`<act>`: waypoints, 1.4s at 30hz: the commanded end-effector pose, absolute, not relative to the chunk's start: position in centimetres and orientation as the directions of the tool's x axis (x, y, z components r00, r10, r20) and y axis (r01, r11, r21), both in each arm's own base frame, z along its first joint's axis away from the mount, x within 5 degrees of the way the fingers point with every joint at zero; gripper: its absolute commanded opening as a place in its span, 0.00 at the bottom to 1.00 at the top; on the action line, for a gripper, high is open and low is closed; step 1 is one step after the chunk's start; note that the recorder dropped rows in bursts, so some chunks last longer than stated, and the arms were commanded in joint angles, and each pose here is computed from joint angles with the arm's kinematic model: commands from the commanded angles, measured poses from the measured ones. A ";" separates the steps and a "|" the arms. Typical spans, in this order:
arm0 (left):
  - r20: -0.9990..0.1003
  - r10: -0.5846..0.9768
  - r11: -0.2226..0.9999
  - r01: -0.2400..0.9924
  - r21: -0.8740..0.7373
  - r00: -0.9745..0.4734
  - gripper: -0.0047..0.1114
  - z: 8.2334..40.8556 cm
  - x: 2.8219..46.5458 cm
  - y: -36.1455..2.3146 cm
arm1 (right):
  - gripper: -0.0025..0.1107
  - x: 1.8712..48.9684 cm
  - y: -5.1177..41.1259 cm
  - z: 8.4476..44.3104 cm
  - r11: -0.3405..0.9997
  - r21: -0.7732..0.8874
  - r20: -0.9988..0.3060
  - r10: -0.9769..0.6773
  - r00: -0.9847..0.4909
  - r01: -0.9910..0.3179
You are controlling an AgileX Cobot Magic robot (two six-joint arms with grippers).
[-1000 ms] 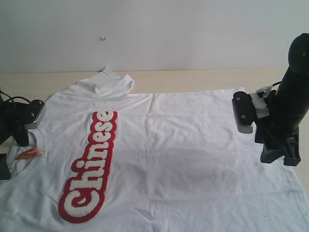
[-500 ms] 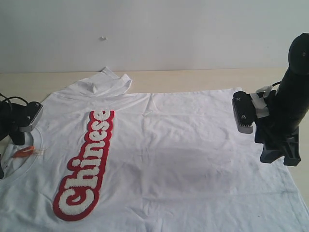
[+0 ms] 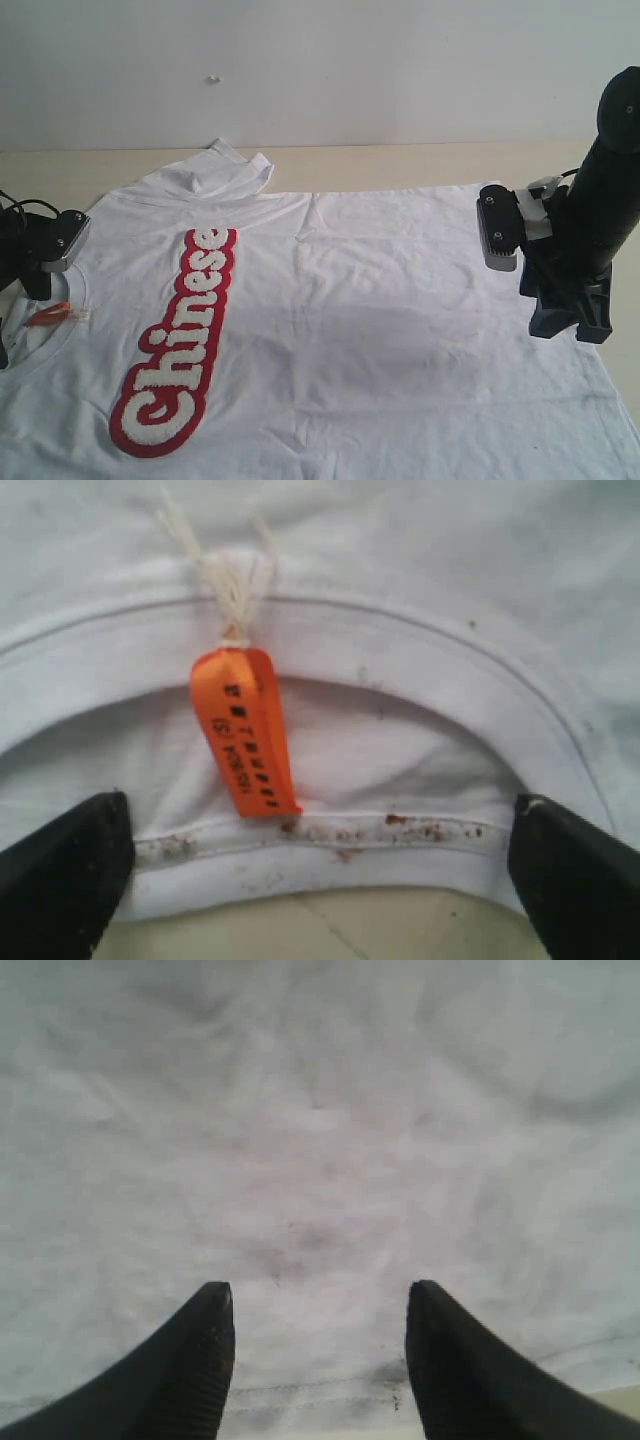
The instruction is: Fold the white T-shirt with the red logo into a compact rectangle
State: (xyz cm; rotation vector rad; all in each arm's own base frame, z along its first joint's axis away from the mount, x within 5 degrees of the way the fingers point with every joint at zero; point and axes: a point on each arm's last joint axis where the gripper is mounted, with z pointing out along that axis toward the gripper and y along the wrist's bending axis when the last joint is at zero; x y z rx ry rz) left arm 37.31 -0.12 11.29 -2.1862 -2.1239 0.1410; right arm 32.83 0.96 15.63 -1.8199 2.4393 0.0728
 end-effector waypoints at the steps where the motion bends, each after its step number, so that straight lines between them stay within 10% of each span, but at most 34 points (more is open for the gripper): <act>1: 0.004 1.000 -0.023 0.980 -0.196 0.024 0.89 9.5 36.8 0.2 | 0.48 33.0 1.1 15.8 0.289 -0.026 -0.117 -0.952 -0.284 -0.957; 34: 0.004 1.000 -0.025 0.980 -0.198 0.026 0.89 9.5 36.8 0.2 | 0.48 33.4 1.3 15.5 0.409 -0.030 -0.145 -0.905 -0.401 -0.912; 38: 0.004 1.000 -0.025 0.980 -0.198 0.026 0.89 9.5 36.8 0.2 | 0.61 33.6 0.9 15.5 0.381 -0.073 -0.112 -0.921 -0.373 -0.921; 42: 0.004 1.000 -0.025 0.981 -0.192 0.026 0.89 9.5 36.9 0.2 | 0.95 34.0 0.8 15.5 0.396 -0.113 -0.123 -0.916 -0.383 -0.911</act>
